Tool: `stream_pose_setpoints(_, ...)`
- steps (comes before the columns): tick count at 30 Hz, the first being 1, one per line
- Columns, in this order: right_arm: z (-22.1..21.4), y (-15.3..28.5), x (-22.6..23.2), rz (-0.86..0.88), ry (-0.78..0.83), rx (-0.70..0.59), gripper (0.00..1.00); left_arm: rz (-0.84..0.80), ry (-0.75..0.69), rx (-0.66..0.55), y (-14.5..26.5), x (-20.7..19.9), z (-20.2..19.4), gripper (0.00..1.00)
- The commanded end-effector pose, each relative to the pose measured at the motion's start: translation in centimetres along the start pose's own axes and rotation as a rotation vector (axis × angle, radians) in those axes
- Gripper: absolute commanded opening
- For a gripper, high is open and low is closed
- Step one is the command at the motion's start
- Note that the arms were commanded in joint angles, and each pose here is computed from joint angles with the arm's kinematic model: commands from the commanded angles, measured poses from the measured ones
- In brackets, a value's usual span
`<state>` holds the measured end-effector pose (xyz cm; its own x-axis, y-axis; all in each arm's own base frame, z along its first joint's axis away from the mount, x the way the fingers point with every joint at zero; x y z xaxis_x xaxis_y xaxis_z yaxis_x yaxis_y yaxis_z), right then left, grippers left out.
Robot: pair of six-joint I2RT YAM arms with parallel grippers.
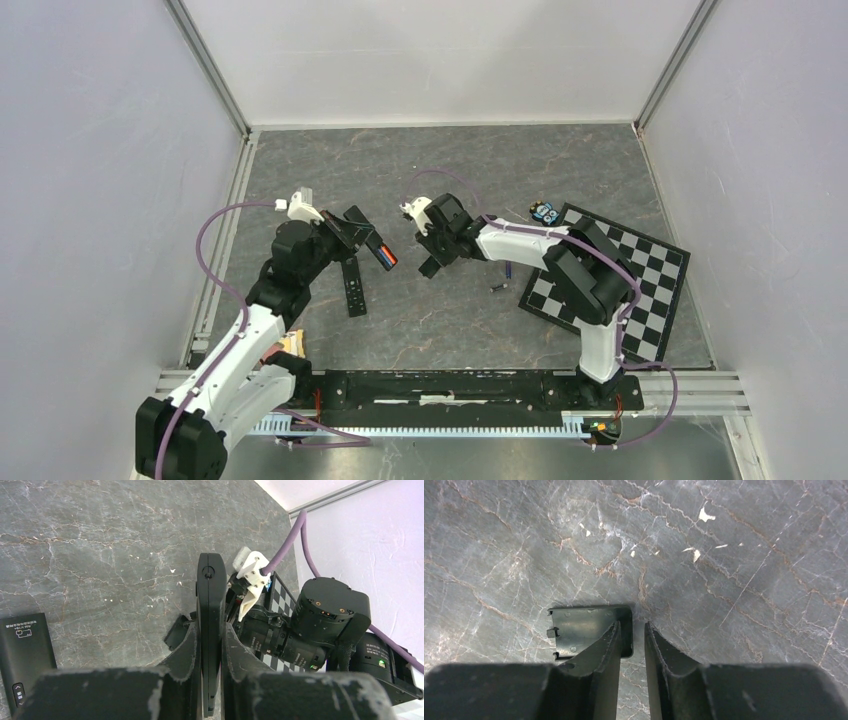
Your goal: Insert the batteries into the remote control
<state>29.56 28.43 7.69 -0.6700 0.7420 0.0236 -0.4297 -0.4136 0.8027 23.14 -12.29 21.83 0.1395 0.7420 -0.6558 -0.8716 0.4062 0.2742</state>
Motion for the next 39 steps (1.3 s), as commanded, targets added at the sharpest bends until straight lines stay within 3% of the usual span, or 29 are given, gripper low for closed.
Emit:
stream_pose_setpoints(1, 0.9, -0.5, -0.2, -0.026, -0.002, 0.006, 0.26, -0.031, -0.031, -0.045, 0.1, -0.4, 0.8, 0.02)
stream_pose_setpoints(6, 0.8, 0.0, -1.1, -0.123, -0.027, -0.006, 0.0, -0.029, -0.028, -0.039, 0.1, -0.3, 0.6, 0.02)
stream_pose_setpoints(12, 1.5, 3.5, -2.9, -0.288, -0.156, -0.145, 0.0, -0.104, -0.006, 0.008, -0.6, -0.5, -0.5, 0.02)
stream_pose_setpoints(17, 0.7, 7.1, -4.5, -0.377, -0.35, -0.258, 0.0, -0.178, 0.098, 0.052, -2.6, -0.3, -2.0, 0.02)
stream_pose_setpoints(21, -1.4, 8.7, -4.6, -0.348, -0.504, -0.315, 0.0, -0.202, 0.216, 0.077, -5.4, 0.1, -3.5, 0.02)
stream_pose_setpoints(26, -2.9, 9.5, -3.6, -0.246, -0.585, -0.359, 0.0, -0.215, 0.325, 0.03, -9.1, 0.5, -4.7, 0.02)
stream_pose_setpoints(30, -1.8, 8.6, -2.2, -0.1, -0.471, -0.334, 0.01, -0.166, 0.269, 0.021, -9.9, 1.1, -4.6, 0.02)
stream_pose_setpoints(35, -0.6, 6.3, -1.9, -0.023, -0.233, -0.263, 0.33, -0.094, 0.225, 0.005, -8.8, 2.4, -5.0, 0.02)
stream_pose_setpoints(39, 0.0, 4.9, -2.4, 0.0, 0.028, -0.257, 0.41, -0.055, 0.217, 0.008, -8.0, 3.1, -5.5, 0.02)
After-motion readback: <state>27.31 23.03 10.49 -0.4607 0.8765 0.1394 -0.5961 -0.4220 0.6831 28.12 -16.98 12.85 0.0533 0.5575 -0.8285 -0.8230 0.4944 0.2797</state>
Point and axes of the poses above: each gripper's point midway between its finger pads, its own y axis back along the fingers, its own x axis along the line the jaws close on, z = x × y, the point moved 7 cm from there along y, back along the fingers, and after that the axes turned 8 degrees about -y, right-handed, at the moved point
